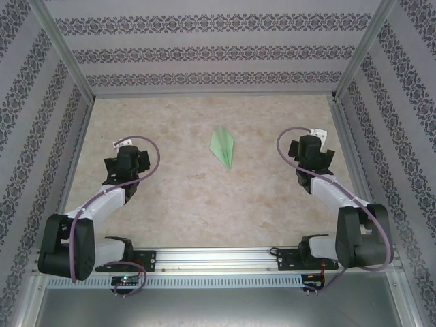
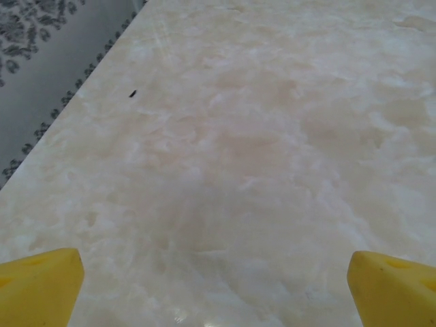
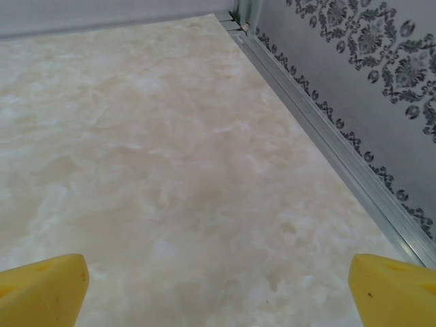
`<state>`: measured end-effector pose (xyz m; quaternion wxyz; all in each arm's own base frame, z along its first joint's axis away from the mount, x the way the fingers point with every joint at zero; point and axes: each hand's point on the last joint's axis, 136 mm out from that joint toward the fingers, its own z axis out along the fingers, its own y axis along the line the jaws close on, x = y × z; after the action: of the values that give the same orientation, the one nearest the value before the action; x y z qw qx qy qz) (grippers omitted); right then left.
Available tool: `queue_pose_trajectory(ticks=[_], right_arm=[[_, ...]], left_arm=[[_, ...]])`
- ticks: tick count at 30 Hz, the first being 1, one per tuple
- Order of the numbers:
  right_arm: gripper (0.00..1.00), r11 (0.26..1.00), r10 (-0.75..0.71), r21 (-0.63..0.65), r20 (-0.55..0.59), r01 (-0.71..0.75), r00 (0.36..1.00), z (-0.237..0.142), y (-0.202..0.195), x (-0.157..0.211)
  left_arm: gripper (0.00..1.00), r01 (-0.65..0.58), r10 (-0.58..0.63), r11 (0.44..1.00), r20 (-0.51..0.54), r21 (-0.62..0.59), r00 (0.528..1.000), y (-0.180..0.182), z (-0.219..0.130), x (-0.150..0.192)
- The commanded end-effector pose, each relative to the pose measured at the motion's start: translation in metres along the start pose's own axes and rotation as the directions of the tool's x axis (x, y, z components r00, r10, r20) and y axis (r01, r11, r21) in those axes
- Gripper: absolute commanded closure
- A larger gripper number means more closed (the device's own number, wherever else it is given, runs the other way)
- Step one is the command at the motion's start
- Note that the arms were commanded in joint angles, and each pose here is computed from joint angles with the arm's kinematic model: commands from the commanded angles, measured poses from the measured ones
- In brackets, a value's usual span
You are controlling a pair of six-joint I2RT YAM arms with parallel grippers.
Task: Fold a paper plane with a square sheet of paper (pick it up from the middle)
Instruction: Reset both arms
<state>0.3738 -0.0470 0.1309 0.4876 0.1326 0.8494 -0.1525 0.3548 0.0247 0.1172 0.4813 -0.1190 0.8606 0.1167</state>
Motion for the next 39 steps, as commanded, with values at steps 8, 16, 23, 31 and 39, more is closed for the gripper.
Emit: queue_pose_trajectory(ticks=[8, 16, 23, 31, 39], right_arm=[[0.02, 0.982, -0.031, -0.175, 0.243, 0.075, 0.970, 0.008, 0.034, -0.023], [0.02, 0.959, 0.014, -0.276, 0.265, 0.062, 0.964, 0.010, 0.038, -0.013], [0.02, 0.956, 0.031, -0.290, 0.276, 0.053, 0.961, 0.014, 0.038, -0.006], [0.02, 0.956, 0.038, -0.291, 0.271, 0.045, 0.962, 0.015, 0.036, -0.007], [0.02, 0.955, 0.038, -0.292, 0.272, 0.045, 0.961, 0.015, 0.037, -0.007]], left_arm=[[0.00, -0.100, 0.015, 0.958, 0.301, 0.268, 0.953, -0.040, 0.002, -0.034], [0.00, -0.103, -0.004, 0.937, 0.307, 0.334, 0.952, -0.045, 0.016, -0.021], [0.00, -0.107, 0.018, 0.936, 0.258, 0.336, 0.966, -0.051, 0.035, -0.010], [0.00, -0.147, 0.062, 0.928, 0.248, 0.342, 0.967, -0.060, 0.035, -0.010], [0.00, -0.149, 0.065, 0.929, 0.247, 0.340, 0.967, -0.061, 0.035, -0.010]])
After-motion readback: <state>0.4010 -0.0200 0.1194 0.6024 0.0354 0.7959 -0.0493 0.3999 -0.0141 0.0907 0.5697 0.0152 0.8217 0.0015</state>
